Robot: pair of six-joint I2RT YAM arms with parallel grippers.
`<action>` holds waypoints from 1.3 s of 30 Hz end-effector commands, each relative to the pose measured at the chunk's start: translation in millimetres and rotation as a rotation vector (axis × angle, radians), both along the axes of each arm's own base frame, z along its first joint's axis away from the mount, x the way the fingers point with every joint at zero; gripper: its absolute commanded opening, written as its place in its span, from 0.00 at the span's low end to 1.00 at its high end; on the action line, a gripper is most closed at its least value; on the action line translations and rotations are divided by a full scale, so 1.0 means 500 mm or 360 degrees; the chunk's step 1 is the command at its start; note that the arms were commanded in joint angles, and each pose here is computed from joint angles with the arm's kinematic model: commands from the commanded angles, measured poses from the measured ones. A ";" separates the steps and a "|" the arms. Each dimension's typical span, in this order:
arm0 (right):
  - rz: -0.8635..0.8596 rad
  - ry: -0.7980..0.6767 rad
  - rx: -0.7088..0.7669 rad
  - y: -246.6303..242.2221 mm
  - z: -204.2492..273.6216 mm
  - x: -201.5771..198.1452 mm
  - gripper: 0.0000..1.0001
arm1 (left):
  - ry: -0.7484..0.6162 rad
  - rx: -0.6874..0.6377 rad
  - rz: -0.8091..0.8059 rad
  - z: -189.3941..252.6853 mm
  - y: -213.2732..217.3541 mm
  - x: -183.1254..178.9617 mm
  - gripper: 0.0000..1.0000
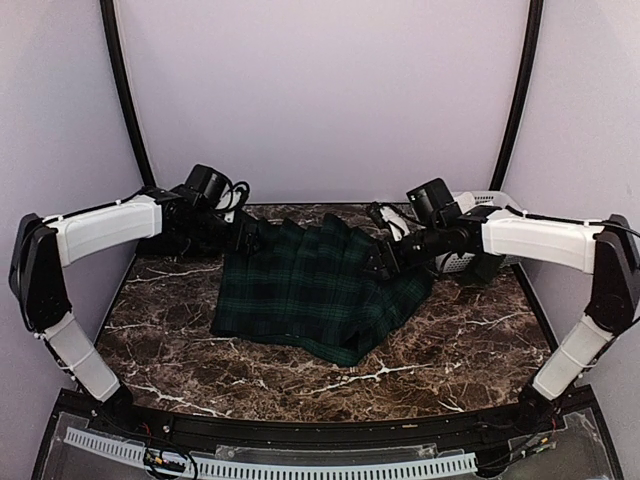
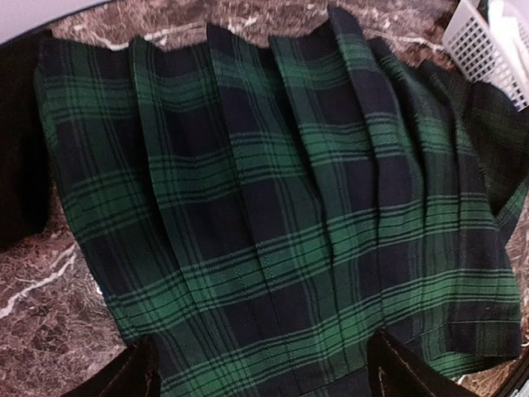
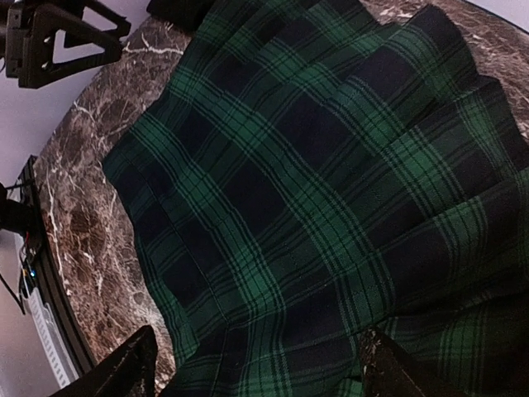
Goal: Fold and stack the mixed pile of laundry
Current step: Flatten out the crumpled skirt at the center of the board, then pick up the flattened skirt from the center of the board.
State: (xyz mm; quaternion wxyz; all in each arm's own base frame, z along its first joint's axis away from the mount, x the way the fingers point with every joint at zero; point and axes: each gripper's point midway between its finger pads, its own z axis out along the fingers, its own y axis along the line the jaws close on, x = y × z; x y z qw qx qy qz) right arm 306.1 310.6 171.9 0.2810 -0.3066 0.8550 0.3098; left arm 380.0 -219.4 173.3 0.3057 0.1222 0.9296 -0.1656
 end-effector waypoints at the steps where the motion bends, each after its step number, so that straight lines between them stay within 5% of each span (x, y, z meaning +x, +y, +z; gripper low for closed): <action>1: 0.0093 0.0106 -0.0061 0.027 -0.047 -0.018 0.77 | 0.0096 0.0089 -0.0026 -0.054 -0.020 0.008 0.84; 6: 0.0011 0.0246 -0.0135 -0.008 -0.070 -0.072 0.71 | 0.0196 0.0188 0.0079 -0.108 -0.005 -0.042 0.83; 12: -0.0052 0.0327 -0.0051 -0.045 -0.037 -0.160 0.69 | 0.0117 0.0041 0.0300 -0.073 0.064 -0.106 0.90; 16: -0.0062 0.0306 -0.0167 -0.054 -0.039 -0.162 0.55 | 0.0188 -0.0004 0.0365 -0.080 0.089 -0.141 0.91; 22: -0.0010 0.0460 -0.0266 -0.016 -0.054 -0.191 0.77 | 0.0184 -0.0108 0.0510 -0.071 0.117 -0.154 0.92; 31: 0.0431 -0.0372 -0.0427 -0.015 0.017 -0.201 0.78 | 0.0206 -0.0230 0.0333 -0.055 0.082 -0.158 0.99; 39: 0.0660 -0.0675 -0.0507 -0.031 -0.026 -0.205 0.75 | 0.0222 -0.0395 0.0278 -0.040 0.071 -0.152 0.99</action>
